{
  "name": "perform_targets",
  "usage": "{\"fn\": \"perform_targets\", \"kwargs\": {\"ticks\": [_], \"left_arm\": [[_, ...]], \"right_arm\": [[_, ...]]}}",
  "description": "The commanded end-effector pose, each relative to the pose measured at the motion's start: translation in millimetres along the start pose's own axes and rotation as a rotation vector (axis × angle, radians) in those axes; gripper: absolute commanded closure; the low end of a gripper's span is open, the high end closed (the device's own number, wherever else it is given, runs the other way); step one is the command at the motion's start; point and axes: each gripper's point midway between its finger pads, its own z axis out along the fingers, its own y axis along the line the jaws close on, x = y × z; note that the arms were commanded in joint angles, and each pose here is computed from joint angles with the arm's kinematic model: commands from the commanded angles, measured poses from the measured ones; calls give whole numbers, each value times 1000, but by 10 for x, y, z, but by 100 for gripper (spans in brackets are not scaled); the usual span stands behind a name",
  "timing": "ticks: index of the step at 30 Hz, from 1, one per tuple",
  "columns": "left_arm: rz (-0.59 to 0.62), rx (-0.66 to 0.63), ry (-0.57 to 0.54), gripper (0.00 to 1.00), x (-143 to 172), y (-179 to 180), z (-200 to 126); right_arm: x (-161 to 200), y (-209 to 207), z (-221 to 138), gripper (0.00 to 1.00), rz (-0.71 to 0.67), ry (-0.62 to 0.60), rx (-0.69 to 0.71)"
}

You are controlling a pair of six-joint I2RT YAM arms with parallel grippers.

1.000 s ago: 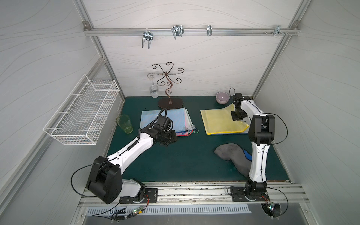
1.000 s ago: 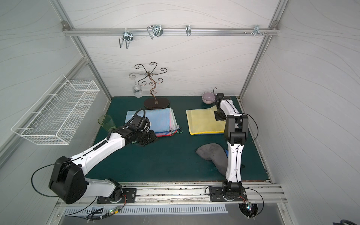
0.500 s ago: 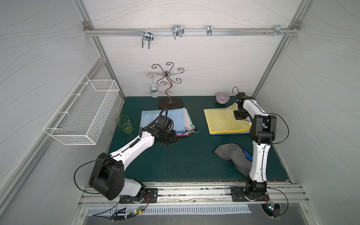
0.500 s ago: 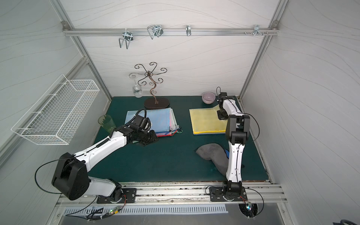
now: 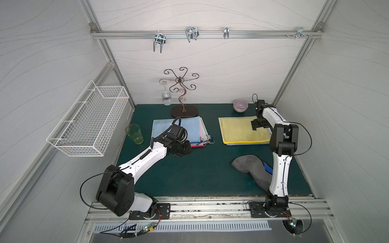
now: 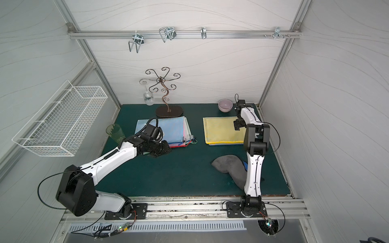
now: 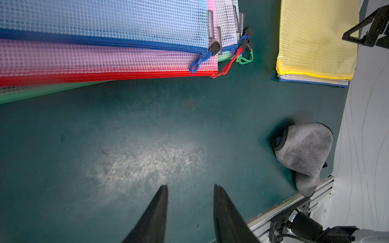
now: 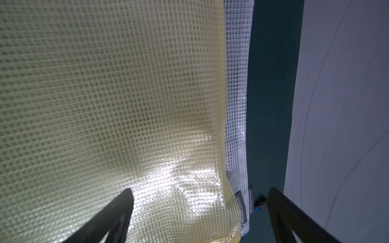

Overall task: Wipe the document bag
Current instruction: Place the document bag, then pick up the document bag.

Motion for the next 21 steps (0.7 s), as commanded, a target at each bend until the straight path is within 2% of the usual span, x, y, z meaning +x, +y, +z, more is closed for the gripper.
{"fn": "perform_targets", "kwargs": {"ticks": [1, 6, 10, 13, 17, 21], "left_arm": [[-55, 15, -69, 57, -159, 61, -90], [-203, -18, -125, 49, -333, 401, -122], [-341, -5, -148, 46, -501, 644, -17], [-438, 2, -188, 46, -669, 767, 60], [-539, 28, -238, 46, -886, 816, 159], [-662, 51, -283, 46, -1015, 886, 281]], "right_arm": [[-108, 98, -471, 1, 75, -85, -91], [-48, 863, -1013, 1, 44, -122, -364], [220, 1620, -1581, 1, -15, -129, -586], [508, 2057, -1943, 1, -106, -138, -679], [867, 2356, -2257, 1, -183, -138, -763], [1074, 2409, -2384, 1, -208, -133, -796]]}}
